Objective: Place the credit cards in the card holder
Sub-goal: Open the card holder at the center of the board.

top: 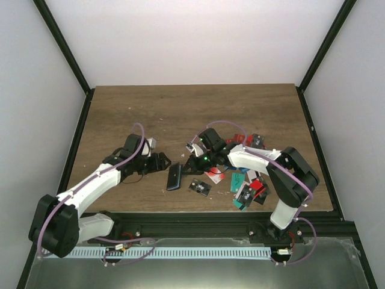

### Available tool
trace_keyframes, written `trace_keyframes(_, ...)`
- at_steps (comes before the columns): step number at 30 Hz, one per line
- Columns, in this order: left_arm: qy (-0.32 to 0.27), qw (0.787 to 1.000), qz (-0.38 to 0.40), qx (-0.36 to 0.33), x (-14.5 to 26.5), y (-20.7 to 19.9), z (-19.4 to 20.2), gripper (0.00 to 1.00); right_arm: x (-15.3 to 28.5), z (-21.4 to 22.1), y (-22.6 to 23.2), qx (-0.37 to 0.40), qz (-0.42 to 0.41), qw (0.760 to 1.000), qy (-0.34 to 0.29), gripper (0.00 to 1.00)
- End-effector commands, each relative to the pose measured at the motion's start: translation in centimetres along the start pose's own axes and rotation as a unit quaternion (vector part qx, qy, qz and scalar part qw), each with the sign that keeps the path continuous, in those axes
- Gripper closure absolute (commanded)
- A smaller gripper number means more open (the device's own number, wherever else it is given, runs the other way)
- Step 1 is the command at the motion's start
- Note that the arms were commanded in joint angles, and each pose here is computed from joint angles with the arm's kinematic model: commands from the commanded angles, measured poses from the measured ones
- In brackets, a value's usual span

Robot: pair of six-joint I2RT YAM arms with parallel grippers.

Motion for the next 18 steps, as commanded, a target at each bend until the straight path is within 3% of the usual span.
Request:
trace_keyframes(1, -0.006, 1.0, -0.006, -0.029, 1.1, -1.0, 0.4, 0.21, -0.2, -0.5, 0.5, 0.013, -0.016, 1.0, -0.007, 0.99)
trace_keyframes(18, 0.023, 0.996, -0.047, -0.069, -1.5, -2.6, 1.4, 0.19, 0.7, -1.9, 2.1, 0.039, -0.027, 0.999, -0.016, 0.99)
Point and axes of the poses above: each gripper's point midway between its finger pads, its own x axis back along the fingers, its own y axis along the line the jaws close on, z = x × y, the point moved 9 cm from there along x, back along the fingers, and after that the axes turned 9 degrees about x, right-handed, at the moved point
